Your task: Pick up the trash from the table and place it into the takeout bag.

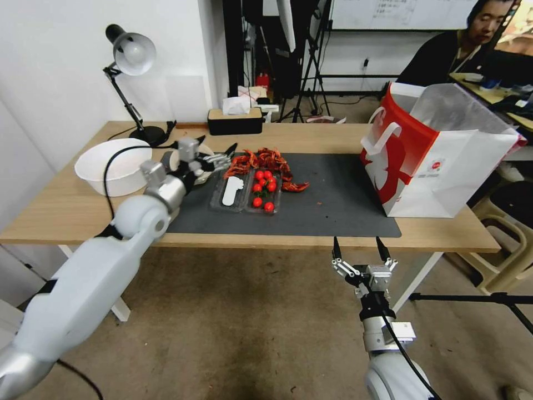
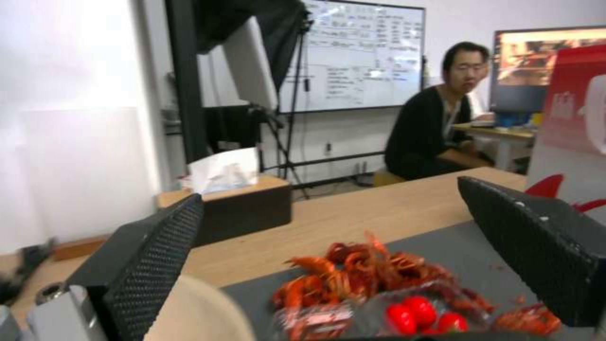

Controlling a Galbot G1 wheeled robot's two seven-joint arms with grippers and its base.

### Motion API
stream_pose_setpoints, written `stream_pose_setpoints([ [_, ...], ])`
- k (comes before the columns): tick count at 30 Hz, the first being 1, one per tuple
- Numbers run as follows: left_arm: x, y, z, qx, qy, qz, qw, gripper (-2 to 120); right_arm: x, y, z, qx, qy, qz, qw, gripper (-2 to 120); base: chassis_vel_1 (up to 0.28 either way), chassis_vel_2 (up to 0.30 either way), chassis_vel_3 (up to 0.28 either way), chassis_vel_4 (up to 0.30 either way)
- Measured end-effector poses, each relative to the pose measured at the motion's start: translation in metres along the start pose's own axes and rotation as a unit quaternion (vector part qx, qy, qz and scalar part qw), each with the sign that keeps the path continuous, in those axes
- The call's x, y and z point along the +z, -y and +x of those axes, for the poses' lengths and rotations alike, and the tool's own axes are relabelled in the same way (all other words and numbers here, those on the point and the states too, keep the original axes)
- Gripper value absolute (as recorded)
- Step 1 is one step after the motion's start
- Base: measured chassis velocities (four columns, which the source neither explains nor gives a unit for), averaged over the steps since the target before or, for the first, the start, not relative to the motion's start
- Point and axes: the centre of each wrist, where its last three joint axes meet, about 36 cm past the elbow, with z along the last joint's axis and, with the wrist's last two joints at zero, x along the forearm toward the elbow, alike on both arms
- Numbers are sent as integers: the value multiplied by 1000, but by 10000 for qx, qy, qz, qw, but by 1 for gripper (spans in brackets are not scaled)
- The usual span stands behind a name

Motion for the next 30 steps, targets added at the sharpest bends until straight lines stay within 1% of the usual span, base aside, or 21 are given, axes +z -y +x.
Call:
stream_pose_setpoints([
  [1, 3, 2, 9, -80, 4, -38, 10000, 100, 0, 0, 0, 4, 5, -5, 10000, 100, 0, 0, 0, 0],
  [3, 5, 4, 14, -114, 3, -42, 9999, 100, -1, -1, 0, 6, 9, -7, 10000, 100, 0, 0, 0, 0],
  [4, 10, 7, 25, -180, -22, -31, 9998, 100, -1, -1, 1, 7, 16, -6, 10000, 100, 0, 0, 0, 0],
  [5, 10, 7, 25, -180, -22, -31, 9998, 100, -1, -1, 1, 7, 16, -6, 10000, 100, 0, 0, 0, 0],
  [9, 25, 14, 60, -393, -105, -79, 9991, 100, -2, -2, 2, 11, 21, 2, 10000, 100, 0, 0, 0, 0],
  [11, 27, 14, 64, -427, -112, -90, 9990, 100, -2, -3, 3, 10, 20, 0, 10000, 100, 0, 0, 0, 0],
  [12, 31, 15, 76, -518, -137, -117, 9985, 100, -2, -3, 3, 13, 21, -3, 10000, 100, 0, 0, 0, 0],
  [14, 32, 16, 82, -573, -137, -143, 9982, 100, -2, -3, 4, 16, 22, -6, 10000, 100, 0, 0, 0, 0],
  [17, 38, 18, 103, -784, -111, -219, 9966, 100, -2, -4, 5, 25, 17, -5, 10000, 100, 0, 0, 0, 0],
  [18, 38, 18, 103, -784, -111, -219, 9966, 100, -2, -4, 5, 25, 17, -5, 10000, 100, 0, 0, 0, 0],
  [21, 45, 17, 120, -988, -100, -236, 9948, 100, -2, -4, 6, 39, 17, -7, 10000, 100, 0, 0, 0, 0],
  [22, 45, 17, 120, -988, -100, -236, 9948, 100, -2, -4, 6, 39, 17, -7, 10000, 100, 0, 0, 0, 0],
  [25, 56, 21, 138, -1177, -165, -151, 9928, 100, -2, -4, 6, 54, 21, -5, 10000, 100, 0, 0, 0, 0],
  [26, 56, 21, 138, -1177, -165, -151, 9928, 100, -2, -4, 6, 54, 21, -5, 10000, 100, 0, 0, 0, 0],
  [29, 69, 24, 155, -1355, -242, -128, 9904, 100, -2, -4, 6, 66, 24, 2, 10000, 100, 0, 0, 0, 0],
  [30, 69, 24, 155, -1355, -242, -128, 9904, 100, -2, -4, 6, 66, 24, 2, 10000, 100, 0, 0, 0, 0],
])
